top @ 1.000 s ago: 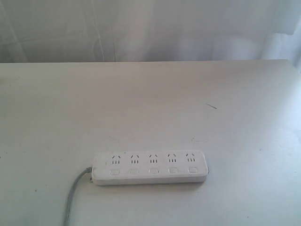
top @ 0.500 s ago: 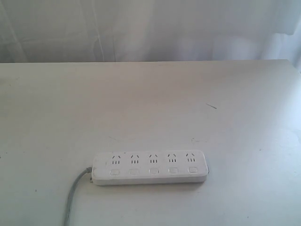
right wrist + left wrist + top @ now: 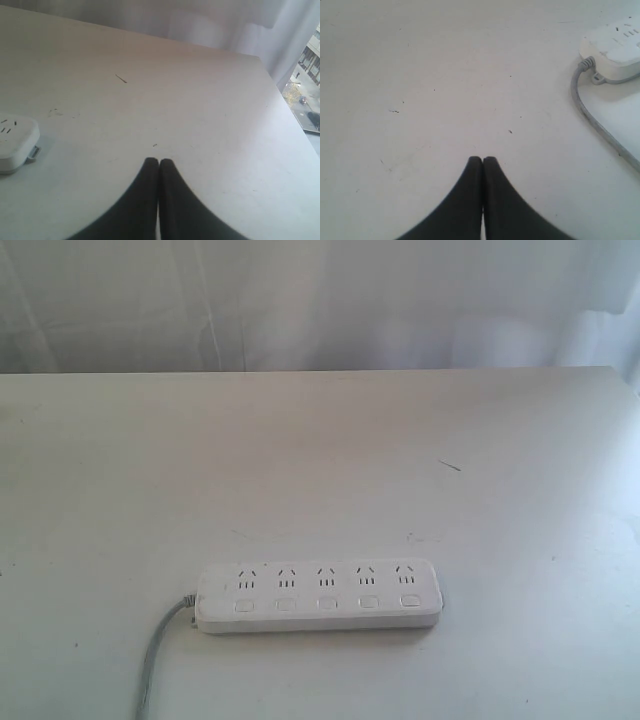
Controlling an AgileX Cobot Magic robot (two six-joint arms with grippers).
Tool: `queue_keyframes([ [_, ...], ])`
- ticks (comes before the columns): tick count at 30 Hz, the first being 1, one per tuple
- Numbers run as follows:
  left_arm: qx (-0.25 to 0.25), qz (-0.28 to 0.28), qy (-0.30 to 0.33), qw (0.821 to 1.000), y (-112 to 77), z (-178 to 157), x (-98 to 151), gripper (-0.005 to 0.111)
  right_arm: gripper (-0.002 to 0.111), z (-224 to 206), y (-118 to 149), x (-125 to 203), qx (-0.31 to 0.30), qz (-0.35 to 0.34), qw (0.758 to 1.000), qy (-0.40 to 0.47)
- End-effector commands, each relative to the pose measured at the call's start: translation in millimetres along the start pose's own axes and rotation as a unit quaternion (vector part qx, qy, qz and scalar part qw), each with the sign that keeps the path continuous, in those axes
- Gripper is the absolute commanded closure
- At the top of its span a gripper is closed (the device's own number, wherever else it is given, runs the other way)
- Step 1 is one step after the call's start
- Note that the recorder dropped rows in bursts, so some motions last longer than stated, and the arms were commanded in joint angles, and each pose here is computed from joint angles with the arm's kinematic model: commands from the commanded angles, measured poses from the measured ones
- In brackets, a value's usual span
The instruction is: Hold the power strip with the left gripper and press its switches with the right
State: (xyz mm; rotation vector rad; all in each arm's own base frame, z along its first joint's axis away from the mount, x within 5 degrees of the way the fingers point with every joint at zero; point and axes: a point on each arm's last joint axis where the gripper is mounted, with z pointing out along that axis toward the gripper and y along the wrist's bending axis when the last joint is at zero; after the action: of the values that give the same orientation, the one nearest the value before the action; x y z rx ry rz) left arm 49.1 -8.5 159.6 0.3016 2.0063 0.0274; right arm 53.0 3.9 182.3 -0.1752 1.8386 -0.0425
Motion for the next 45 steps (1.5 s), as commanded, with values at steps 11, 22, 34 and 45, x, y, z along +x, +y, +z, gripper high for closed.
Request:
queue_keyframes([
  [11,0.004,0.0,0.012,1.0,-1.0,-0.1,3.2,0.107,0.108,0.4,-0.4,1.4,0.005,0.002,1.0,-0.002],
  [22,0.004,0.0,0.012,1.0,-1.0,-0.1,3.2,0.107,0.108,0.3,-3.3,0.9,0.021,-0.04,0.999,-0.004],
  [34,0.004,0.0,0.012,1.0,-1.0,-0.1,3.2,0.107,0.108,0.3,-3.0,1.5,0.019,-0.035,0.999,-0.001],
  [45,0.004,0.0,0.012,1.0,-1.0,-0.1,3.2,0.107,0.108,0.3,-3.0,1.5,0.019,-0.035,0.999,-0.001],
])
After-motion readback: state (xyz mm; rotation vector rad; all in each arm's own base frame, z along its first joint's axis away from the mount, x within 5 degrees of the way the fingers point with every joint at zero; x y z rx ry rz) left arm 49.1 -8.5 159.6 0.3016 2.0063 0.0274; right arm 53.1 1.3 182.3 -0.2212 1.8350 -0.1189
